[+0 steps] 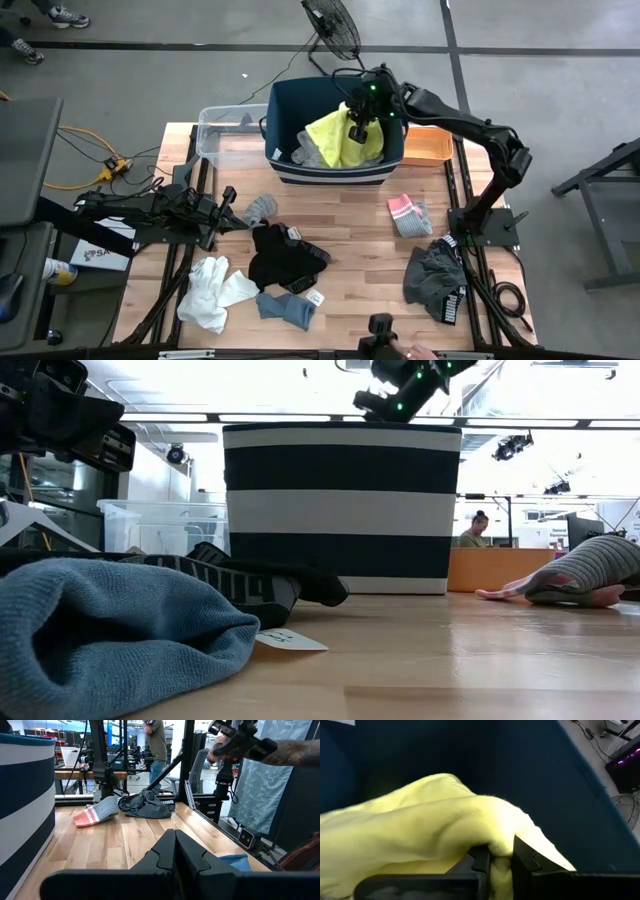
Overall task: Pick & Place Cloths
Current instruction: Put the yellow shirt into the blue basket
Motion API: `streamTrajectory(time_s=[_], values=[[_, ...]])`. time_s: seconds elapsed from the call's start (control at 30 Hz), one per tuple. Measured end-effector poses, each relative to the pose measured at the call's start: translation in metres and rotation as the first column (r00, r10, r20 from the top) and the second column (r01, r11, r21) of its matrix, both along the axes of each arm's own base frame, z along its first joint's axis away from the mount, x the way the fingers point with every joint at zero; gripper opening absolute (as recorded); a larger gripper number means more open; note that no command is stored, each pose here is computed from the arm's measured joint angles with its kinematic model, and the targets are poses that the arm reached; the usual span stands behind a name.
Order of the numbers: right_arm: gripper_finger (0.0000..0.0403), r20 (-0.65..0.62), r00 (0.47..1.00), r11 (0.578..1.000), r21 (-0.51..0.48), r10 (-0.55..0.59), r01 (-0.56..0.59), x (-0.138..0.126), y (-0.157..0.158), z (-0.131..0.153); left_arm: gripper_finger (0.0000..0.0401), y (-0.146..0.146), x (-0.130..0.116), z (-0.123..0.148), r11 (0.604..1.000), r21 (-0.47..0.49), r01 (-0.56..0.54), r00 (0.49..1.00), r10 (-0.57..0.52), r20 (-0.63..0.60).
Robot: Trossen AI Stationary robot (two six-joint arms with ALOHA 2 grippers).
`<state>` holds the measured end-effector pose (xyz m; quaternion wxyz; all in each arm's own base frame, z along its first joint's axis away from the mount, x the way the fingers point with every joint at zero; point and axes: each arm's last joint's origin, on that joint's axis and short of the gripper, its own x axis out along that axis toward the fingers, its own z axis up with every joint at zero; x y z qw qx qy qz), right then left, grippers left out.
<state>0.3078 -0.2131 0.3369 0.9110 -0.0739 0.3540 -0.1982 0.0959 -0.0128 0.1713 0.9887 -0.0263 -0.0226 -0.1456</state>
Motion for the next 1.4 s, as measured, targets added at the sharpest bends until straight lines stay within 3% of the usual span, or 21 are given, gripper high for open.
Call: streamTrajectory(time_s=[0.33, 0.53, 0.8, 0.9, 1.17, 1.4], values=[[0.0025, 0.105, 0.992, 0.996, 0.031, 0.075, -0.079, 0.013, -0.023, -0.033, 0.0001, 0.000, 0.000, 0.000, 1.000, 0.000, 0.000, 1.000, 0.000, 0.000], [0.0025, 0.072, 0.991, 0.992, 0.054, 0.113, -0.117, 0.028, -0.033, -0.063, 0.0001, 0.000, 0.000, 0.000, 1.000, 0.000, 0.000, 1.000, 0.000, 0.000], [0.0030, 0.040, 0.994, 0.991, 0.078, 0.101, -0.104, 0.032, -0.038, -0.078, 0.0001, 0.000, 0.000, 0.000, 1.000, 0.000, 0.000, 1.000, 0.000, 0.000], [0.0048, 0.042, 0.994, 0.992, 0.072, 0.099, -0.102, 0.033, -0.036, -0.077, 0.0001, 0.000, 0.000, 0.000, 1.000, 0.000, 0.000, 1.000, 0.000, 0.000], [0.0114, 0.039, 0.998, 0.998, 0.044, -0.056, 0.054, 0.038, -0.029, -0.072, 0.0001, 0.000, 0.000, 0.000, 1.000, 0.000, 0.000, 1.000, 0.000, 0.000], [0.0229, 0.074, 0.987, 0.989, 0.037, -0.144, 0.141, 0.034, -0.023, -0.057, 0.0001, 0.000, 0.000, 0.000, 1.000, 0.000, 0.000, 1.000, 0.000, 0.000]])
